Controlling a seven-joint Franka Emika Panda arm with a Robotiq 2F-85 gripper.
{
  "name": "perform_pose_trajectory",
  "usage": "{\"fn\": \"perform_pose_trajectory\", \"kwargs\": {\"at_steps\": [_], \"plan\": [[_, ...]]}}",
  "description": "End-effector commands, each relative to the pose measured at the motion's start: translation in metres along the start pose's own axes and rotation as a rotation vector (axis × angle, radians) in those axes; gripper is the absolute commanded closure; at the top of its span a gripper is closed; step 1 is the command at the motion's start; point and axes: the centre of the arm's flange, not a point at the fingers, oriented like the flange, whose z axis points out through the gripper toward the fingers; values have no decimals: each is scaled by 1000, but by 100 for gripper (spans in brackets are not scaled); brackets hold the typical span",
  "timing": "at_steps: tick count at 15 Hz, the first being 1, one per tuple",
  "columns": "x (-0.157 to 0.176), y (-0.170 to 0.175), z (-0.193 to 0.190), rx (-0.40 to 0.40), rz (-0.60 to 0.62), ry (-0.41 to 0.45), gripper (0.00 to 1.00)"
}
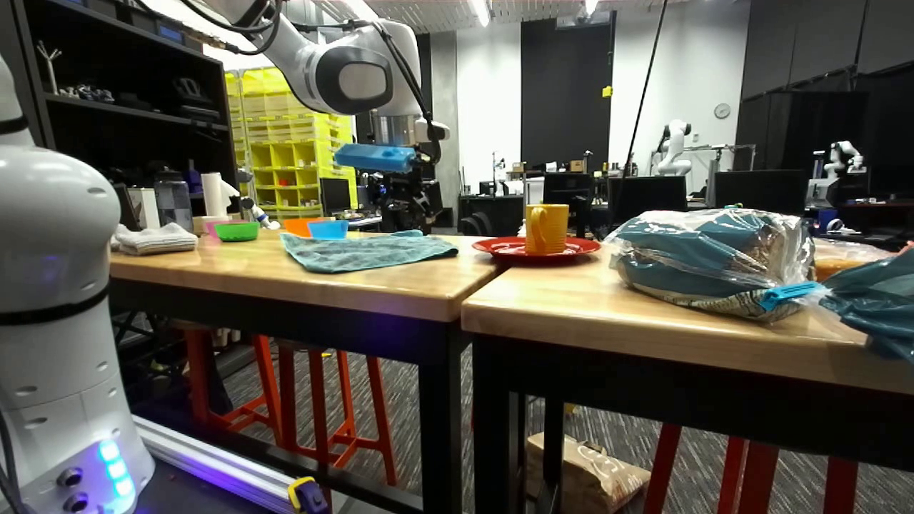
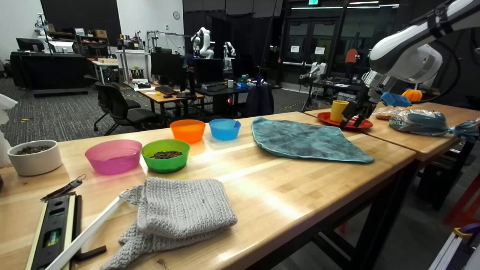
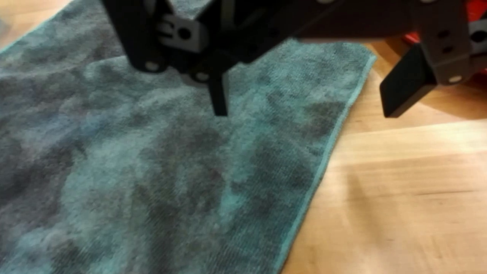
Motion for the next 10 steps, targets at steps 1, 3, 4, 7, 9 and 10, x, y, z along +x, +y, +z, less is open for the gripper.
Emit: {"fn": "perform_pose_trajectory", "kwargs": {"at_steps": [1, 3, 4, 7, 9, 10], "plan": [[19, 7, 8, -1, -3, 17, 0], [24, 9, 12, -9, 1, 19, 0], [25, 9, 13, -13, 0, 18, 0], [19, 6, 13, -19, 6, 2, 0], [21, 7, 14, -21, 4, 0, 0], [21, 7, 14, -21, 4, 0, 0]]}}
